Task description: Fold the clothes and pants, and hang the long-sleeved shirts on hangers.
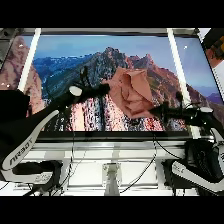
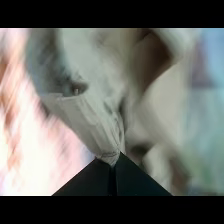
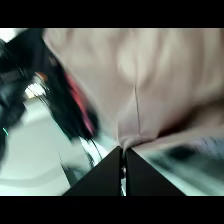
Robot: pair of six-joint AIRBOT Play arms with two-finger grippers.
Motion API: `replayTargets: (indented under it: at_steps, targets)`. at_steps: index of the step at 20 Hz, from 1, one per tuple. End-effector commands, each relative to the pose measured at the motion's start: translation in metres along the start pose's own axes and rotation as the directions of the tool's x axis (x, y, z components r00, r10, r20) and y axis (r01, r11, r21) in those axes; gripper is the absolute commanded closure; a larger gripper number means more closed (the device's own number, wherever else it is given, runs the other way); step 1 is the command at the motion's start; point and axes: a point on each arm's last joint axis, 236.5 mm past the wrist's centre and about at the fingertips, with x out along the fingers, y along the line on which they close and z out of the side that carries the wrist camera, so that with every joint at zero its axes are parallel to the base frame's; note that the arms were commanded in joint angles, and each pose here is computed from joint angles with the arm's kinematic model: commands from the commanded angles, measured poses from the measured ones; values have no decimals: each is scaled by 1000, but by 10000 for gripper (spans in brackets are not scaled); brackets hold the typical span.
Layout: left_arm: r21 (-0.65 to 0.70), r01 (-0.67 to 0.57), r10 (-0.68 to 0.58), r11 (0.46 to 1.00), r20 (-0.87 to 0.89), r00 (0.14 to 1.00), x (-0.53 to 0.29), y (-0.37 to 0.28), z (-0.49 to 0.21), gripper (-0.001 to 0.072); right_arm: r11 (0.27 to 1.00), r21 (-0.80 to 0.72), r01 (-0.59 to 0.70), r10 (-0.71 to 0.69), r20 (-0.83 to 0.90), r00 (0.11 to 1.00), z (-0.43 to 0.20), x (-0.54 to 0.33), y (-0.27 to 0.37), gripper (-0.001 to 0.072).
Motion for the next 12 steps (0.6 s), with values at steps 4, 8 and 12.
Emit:
replayTargets:
  at_steps: [4,8,12]
  targets:
    - [250,179,-260,952,342,903,-76,-147,155,699,963,-241,-123,205,355,912,111,-9,148,705]
    - [299,223,-335,928,401,853,-106,-187,184,698,911,-407,-66,261,444,857,129,-10,223,705]
    - [328,137,-273,935,417,867,-85,-162,188,698,904,-423,64,241,626,742,170,-29,241,705]
